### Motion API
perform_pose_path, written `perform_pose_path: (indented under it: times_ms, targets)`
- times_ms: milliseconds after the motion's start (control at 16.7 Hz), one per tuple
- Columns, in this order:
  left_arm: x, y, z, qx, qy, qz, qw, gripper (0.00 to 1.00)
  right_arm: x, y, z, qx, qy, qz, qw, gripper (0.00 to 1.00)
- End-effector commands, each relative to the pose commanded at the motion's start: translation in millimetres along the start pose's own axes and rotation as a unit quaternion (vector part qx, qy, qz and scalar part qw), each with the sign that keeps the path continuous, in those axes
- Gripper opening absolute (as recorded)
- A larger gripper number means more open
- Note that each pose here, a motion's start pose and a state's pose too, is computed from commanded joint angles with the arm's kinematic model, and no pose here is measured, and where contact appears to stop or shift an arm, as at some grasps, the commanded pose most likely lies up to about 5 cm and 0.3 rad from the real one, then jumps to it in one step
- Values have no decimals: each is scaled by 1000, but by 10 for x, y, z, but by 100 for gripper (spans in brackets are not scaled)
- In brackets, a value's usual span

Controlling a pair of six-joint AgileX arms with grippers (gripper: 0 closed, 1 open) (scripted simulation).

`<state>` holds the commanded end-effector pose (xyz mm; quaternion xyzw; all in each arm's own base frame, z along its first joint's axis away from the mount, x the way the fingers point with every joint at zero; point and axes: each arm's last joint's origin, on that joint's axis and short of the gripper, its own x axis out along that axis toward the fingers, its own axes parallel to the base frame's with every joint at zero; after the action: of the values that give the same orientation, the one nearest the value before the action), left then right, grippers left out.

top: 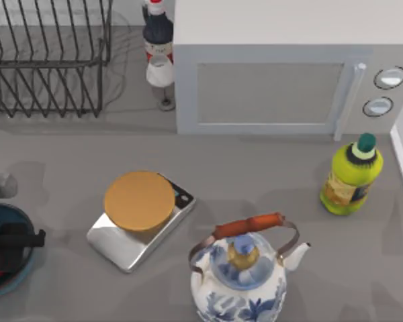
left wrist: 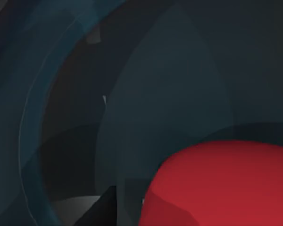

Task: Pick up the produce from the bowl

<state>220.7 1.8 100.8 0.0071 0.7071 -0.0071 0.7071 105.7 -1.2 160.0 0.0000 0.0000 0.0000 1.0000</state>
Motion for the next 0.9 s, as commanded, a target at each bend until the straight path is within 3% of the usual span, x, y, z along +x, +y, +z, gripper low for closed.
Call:
perform_pose_path:
  times_ms: [120,900]
  targets:
    - [0,0,0,0,0,0,1000,100,0,0,0,0,0,0,1000,100]
    - [0,0,0,0,0,0,1000,2,0,0,0,0,0,0,1000,100]
